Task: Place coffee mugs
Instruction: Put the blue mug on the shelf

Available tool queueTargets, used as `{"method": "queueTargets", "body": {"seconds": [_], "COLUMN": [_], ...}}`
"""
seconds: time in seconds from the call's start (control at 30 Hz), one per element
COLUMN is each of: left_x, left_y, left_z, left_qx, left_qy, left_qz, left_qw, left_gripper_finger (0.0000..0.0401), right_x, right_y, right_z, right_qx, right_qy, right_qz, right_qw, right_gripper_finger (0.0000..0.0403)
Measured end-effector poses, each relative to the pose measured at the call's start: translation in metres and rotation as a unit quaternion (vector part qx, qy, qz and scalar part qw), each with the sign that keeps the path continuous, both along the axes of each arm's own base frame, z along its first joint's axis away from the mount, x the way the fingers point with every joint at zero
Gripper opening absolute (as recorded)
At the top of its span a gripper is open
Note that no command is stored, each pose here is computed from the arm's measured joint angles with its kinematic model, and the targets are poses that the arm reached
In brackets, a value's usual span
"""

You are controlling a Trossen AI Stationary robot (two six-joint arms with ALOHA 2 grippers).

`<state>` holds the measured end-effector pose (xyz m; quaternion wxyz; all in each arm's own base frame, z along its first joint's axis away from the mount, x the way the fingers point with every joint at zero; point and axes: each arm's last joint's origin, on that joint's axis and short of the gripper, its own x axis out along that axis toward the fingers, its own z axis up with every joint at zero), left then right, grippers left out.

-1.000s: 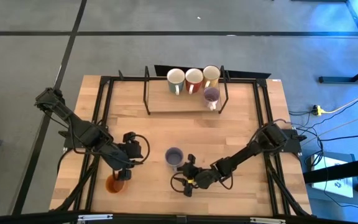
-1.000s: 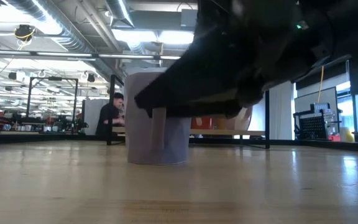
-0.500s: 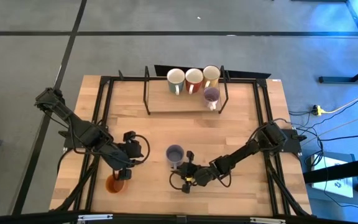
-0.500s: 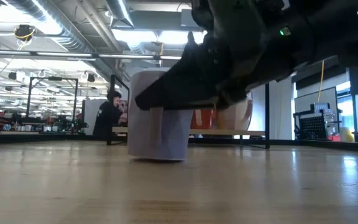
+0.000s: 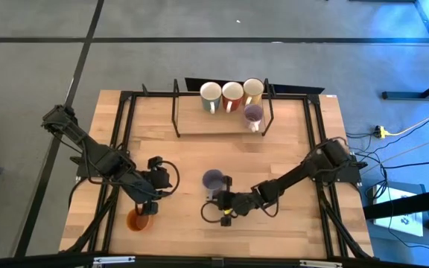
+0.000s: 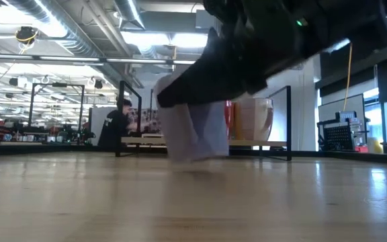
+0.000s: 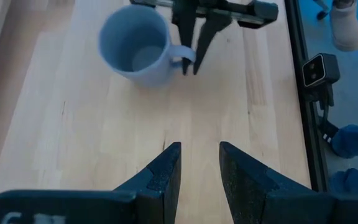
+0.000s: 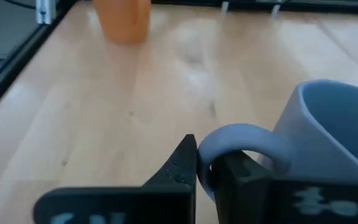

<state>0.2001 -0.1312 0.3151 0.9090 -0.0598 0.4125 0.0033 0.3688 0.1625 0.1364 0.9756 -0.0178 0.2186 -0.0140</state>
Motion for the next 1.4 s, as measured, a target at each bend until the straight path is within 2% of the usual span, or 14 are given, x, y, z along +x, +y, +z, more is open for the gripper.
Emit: {"method": "queueTargets", "body": {"seconds": [0.17, 0.53, 0.8, 0.97, 1.4], "left_x": [-0.002, -0.031, -0.047, -0.048, -0.047], "left_y": [0.007, 0.048, 0.072, 0.076, 0.076], "left_z": [0.005, 0.038, 0.052, 0.053, 0.054], "left_qx": [-0.012, 0.017, 0.033, 0.035, 0.041], "left_qy": [-0.008, -0.073, -0.114, -0.117, -0.125], "left_qz": [0.018, 0.001, 0.018, 0.031, 0.040], "left_qw": [1.000, 0.997, 0.993, 0.992, 0.991], "left_gripper_finger": [0.0103, 0.0103, 0.0103, 0.0103, 0.0103], "right_x": [0.000, -0.017, -0.015, -0.015, -0.027], "right_y": [-0.022, -0.110, -0.161, -0.187, -0.217], "right_z": [0.026, 0.052, 0.051, 0.052, 0.036], "right_qx": [-0.033, -0.023, -0.034, -0.038, -0.029], "right_qy": [0.003, -0.031, -0.024, -0.028, 0.001], "right_qz": [-0.003, -0.087, -0.116, -0.134, -0.155], "right_qw": [0.999, 0.995, 0.992, 0.990, 0.987], "right_gripper_finger": [0.0007, 0.0007, 0.0007, 0.0007, 0.0007]}}
